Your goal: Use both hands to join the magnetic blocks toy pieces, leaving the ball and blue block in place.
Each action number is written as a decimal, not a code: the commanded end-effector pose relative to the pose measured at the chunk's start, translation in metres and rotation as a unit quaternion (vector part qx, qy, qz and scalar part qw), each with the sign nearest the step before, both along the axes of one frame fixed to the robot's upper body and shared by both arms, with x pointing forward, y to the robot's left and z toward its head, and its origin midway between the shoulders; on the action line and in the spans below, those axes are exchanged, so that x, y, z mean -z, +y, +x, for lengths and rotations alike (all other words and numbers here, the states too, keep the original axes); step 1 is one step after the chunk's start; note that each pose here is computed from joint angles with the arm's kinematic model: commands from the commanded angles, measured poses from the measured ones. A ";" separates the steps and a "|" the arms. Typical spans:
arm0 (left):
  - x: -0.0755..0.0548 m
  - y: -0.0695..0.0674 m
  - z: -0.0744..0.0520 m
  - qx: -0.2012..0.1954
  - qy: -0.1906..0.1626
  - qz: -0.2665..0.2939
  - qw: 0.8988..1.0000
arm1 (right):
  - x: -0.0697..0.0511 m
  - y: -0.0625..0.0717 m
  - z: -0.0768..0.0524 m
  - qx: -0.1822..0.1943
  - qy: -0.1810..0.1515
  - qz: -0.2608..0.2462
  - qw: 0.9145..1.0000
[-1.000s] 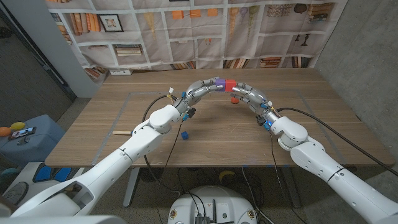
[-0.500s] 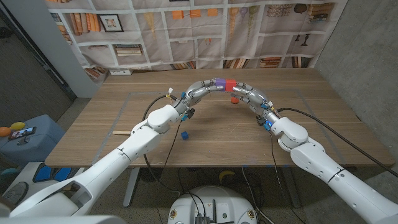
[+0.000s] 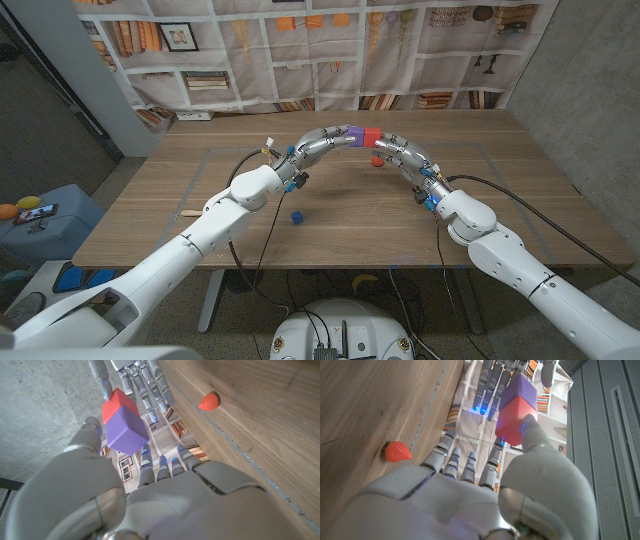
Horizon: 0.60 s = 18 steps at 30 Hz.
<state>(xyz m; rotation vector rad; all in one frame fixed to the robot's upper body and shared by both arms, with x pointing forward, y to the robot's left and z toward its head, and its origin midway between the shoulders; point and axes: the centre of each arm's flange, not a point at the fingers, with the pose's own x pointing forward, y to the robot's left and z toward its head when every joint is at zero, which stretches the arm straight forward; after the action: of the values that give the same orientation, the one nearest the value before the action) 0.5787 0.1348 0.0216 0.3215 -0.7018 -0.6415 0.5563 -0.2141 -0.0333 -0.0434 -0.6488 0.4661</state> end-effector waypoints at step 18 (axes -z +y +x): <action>-0.009 0.045 -0.007 -0.011 0.004 0.014 1.000 | -0.002 -0.017 -0.005 0.029 0.002 -0.016 0.999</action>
<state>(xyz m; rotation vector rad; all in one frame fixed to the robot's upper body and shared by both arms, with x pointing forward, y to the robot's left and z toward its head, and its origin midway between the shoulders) 0.5742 0.1615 0.0277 0.3467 -0.6888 -0.6434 0.5537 -0.2207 -0.0331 -0.0623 -0.6440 0.4485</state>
